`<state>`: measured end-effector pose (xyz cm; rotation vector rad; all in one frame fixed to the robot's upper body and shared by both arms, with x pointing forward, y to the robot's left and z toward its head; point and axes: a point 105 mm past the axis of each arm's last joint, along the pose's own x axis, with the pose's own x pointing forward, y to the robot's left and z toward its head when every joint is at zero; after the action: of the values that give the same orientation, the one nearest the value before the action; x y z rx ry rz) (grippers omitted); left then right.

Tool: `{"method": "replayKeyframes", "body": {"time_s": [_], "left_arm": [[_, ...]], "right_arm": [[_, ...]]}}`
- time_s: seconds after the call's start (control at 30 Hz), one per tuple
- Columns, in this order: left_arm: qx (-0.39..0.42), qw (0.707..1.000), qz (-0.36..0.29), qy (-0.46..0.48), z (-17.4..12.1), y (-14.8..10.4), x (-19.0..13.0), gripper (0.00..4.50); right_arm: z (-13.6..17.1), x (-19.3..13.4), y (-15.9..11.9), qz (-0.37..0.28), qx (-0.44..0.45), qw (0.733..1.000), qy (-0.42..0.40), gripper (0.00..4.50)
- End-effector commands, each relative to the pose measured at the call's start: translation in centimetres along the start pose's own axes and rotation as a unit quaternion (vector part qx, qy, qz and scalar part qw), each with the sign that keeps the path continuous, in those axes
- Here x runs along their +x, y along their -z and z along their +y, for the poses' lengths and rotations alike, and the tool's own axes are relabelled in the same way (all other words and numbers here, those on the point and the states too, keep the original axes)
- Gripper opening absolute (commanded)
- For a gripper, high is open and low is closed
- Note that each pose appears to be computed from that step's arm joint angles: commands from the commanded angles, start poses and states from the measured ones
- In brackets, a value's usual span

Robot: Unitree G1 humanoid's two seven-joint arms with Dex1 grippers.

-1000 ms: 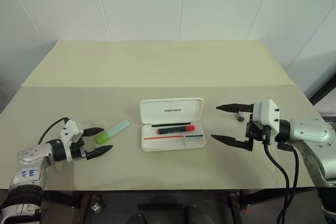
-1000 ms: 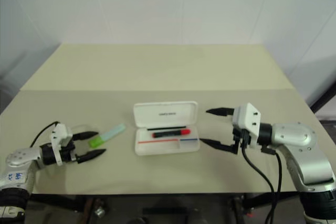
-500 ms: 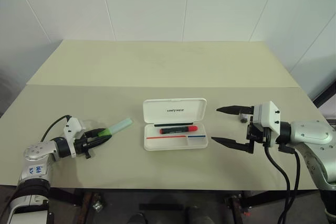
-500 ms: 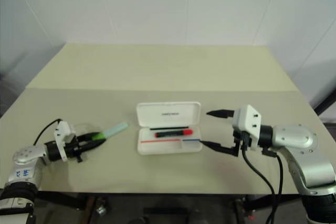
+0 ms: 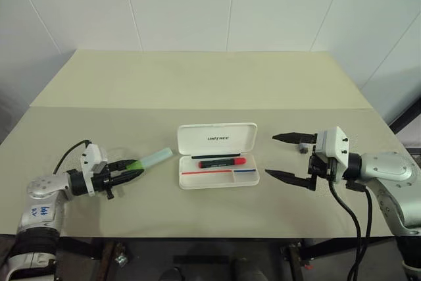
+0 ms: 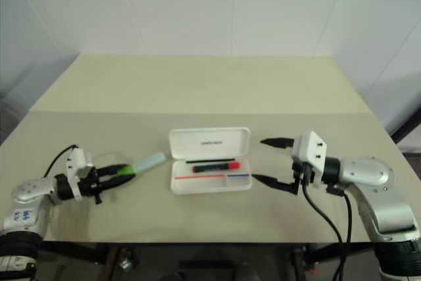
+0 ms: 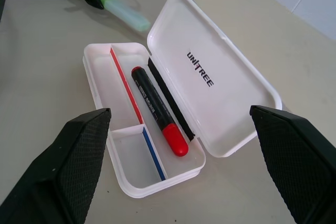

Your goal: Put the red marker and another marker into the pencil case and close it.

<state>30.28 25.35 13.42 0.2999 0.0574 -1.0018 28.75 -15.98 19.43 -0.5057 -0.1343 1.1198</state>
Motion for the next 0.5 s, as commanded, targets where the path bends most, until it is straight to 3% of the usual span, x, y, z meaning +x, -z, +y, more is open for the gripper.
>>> {"method": "replayKeyframes", "body": {"time_s": [0.03,0.5], "left_arm": [[0.020,1.000,-0.013,0.020,-0.8,-2.1,-0.6,1.12],[0.042,0.989,0.002,0.142,-3.3,-4.0,5.3,1.12]], "right_arm": [[-0.1,0.1,-0.1,-0.009,-0.014,1.000,0.000,4.50],[0.4,-1.6,1.1,0.018,-0.009,0.999,0.027,4.50]]}}
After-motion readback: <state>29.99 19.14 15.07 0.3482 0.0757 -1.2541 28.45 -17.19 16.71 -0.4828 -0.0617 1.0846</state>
